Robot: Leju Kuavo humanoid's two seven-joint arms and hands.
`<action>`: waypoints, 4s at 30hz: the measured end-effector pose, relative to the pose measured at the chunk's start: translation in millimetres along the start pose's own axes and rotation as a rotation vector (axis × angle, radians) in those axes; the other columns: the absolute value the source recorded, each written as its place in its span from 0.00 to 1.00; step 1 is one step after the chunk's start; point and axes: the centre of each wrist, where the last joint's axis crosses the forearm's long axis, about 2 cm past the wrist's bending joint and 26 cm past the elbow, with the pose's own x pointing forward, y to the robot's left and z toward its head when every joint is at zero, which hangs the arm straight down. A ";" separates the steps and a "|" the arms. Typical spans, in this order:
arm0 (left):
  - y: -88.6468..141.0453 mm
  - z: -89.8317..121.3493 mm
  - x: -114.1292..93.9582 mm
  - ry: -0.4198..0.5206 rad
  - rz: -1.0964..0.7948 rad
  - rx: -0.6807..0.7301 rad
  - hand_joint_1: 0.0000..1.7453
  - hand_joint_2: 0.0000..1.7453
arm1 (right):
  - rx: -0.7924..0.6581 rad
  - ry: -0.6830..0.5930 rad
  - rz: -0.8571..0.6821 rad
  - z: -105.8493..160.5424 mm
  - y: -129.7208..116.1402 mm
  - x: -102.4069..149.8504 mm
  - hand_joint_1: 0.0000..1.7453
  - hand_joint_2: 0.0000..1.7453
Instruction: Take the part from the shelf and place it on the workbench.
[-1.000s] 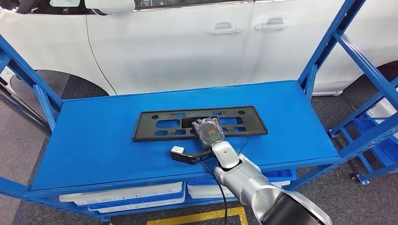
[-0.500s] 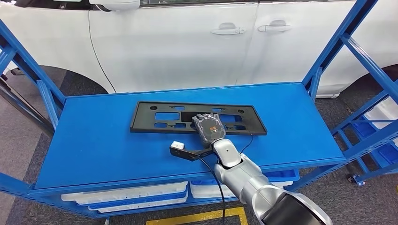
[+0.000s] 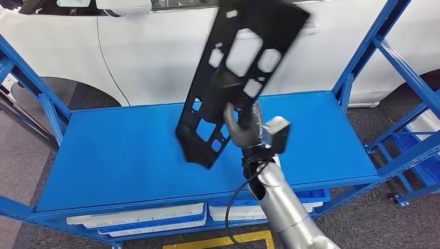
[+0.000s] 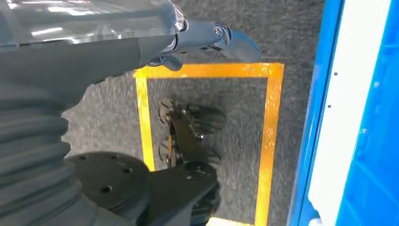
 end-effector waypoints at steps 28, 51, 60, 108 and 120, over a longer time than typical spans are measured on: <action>10.3 -1.8 3.6 0.030 -0.050 0.020 0.00 1.00 | 0.264 -0.362 -0.301 50.2 -10.2 97.3 1.00 1.00; 25.1 1.2 -0.3 0.171 -0.038 0.117 0.00 1.00 | 0.212 -0.287 -0.266 84.7 -24.9 94.1 1.00 1.00; 41.3 2.6 -0.1 0.186 -0.007 0.178 0.00 1.00 | 0.245 -0.286 -0.258 90.6 -34.8 98.5 1.00 1.00; 46.2 3.0 0.2 0.203 0.031 0.225 0.00 1.00 | 0.289 -0.291 -0.218 93.4 -30.3 108.9 1.00 1.00; 44.6 2.4 0.9 0.188 0.033 0.216 0.00 1.00 | 0.320 -0.340 -0.113 90.7 -27.1 128.8 1.00 1.00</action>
